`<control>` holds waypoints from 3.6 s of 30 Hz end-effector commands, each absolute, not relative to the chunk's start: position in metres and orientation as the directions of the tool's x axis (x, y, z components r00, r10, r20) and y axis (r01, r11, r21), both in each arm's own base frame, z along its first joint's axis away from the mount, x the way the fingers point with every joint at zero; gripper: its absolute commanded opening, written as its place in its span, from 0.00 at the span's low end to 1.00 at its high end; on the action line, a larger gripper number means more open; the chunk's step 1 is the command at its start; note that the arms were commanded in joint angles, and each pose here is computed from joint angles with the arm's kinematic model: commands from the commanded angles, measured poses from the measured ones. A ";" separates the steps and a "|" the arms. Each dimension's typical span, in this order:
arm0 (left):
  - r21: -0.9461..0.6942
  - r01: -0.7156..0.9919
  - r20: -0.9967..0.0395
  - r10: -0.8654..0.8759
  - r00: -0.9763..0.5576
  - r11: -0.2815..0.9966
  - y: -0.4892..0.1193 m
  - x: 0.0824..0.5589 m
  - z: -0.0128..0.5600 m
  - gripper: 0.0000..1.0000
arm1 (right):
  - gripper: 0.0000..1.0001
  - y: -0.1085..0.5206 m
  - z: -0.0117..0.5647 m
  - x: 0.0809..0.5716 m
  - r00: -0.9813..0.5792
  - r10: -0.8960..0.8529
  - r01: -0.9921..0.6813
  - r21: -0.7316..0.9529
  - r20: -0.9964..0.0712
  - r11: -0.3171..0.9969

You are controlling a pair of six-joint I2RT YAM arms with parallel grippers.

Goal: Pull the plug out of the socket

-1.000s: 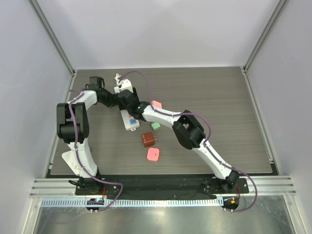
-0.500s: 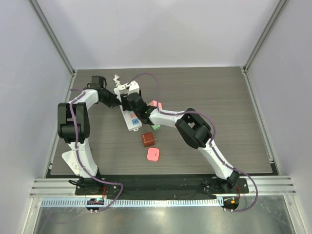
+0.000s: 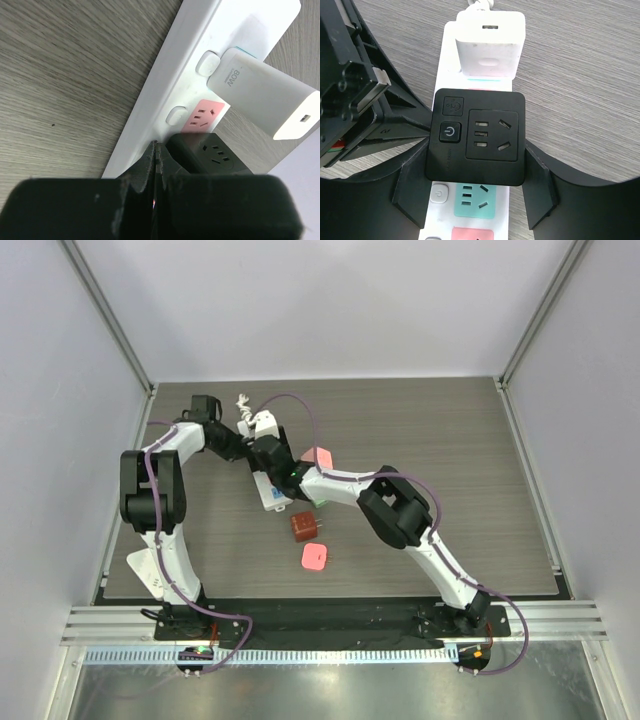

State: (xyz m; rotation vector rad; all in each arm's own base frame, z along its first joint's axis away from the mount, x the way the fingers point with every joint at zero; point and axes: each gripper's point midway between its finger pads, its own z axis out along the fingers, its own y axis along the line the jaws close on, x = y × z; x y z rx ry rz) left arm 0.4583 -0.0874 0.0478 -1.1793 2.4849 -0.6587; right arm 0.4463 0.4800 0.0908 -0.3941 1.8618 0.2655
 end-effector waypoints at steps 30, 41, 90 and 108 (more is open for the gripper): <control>-0.323 -0.724 -0.050 -0.774 -0.631 0.610 -0.070 0.421 -0.011 0.00 | 0.01 0.481 0.218 0.443 -0.146 -0.004 -0.397 0.054 -0.989 0.916; -0.345 -0.711 -0.054 -0.769 -0.637 0.613 -0.071 0.424 -0.003 0.00 | 0.01 0.485 0.221 0.444 -0.246 0.122 -0.477 0.230 -0.961 0.848; -0.741 -0.415 -0.107 -0.702 -0.704 0.528 -0.109 0.460 0.086 0.00 | 0.30 0.351 0.108 0.536 -0.559 0.494 -0.220 0.693 -0.666 0.686; -0.744 -0.417 -0.097 -0.702 -0.706 0.522 -0.111 0.459 0.084 0.00 | 0.85 0.338 0.113 0.540 -0.532 0.429 -0.215 0.607 -0.730 0.765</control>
